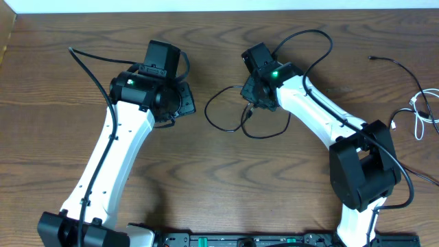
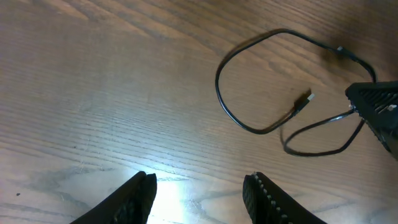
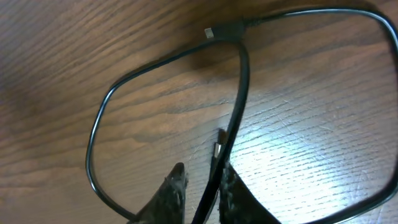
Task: Untangle cables
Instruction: 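Drag the black USB cable rightward with the right gripper to the right edge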
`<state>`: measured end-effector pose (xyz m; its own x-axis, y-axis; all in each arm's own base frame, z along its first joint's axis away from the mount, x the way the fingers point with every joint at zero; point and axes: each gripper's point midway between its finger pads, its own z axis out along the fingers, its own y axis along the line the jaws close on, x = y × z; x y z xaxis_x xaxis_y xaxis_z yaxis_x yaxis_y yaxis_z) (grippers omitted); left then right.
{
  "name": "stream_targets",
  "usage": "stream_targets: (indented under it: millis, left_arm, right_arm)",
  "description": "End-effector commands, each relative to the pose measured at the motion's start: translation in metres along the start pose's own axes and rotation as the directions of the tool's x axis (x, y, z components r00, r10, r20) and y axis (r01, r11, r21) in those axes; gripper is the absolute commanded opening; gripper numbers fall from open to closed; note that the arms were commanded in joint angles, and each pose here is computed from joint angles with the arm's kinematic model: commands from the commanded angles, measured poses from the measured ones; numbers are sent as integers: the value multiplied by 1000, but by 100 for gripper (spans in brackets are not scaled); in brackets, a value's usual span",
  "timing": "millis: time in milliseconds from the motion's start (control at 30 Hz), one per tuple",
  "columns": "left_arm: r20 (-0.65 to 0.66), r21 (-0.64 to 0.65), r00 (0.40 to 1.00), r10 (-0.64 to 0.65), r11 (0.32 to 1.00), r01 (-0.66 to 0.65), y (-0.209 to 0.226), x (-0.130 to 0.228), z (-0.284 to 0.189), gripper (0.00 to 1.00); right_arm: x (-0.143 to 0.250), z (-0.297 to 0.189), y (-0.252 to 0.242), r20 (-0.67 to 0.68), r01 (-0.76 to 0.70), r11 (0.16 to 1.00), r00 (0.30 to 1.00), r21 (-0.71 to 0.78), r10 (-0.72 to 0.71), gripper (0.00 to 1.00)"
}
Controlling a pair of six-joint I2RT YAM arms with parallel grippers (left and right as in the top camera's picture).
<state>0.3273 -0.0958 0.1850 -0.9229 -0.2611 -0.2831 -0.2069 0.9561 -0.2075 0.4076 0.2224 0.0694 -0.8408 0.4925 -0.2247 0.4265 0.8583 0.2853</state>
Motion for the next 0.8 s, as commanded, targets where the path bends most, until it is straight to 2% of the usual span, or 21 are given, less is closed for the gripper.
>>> stream_targets:
  millis: [0,267,500,633,767]
  left_arm:
    - [-9,-9,1000,-5,1000,5,4,4,1,51]
    - [-9,-9,1000,-5,1000,5,4,4,1,51]
    - [-9,-9,1000,-5,1000,5,4,4,1,51]
    - [-9,-9,1000,-5,1000,5,4,4,1,51]
    - [-9,-9,1000,-5,1000,5,4,4,1,51]
  right_arm:
    - [3,4,-5,1,6,1000,1000,24,-6,12]
    - [4,4,-7,-4,7,999,1000,32,-7,1]
    - [9,4,-14,-24,62,996,998,57,-61,1]
    - [10,4,-16,-36,172,983,985,60,-170,1]
    - [15,4,-22,-73,358,931,933,70,-353,1]
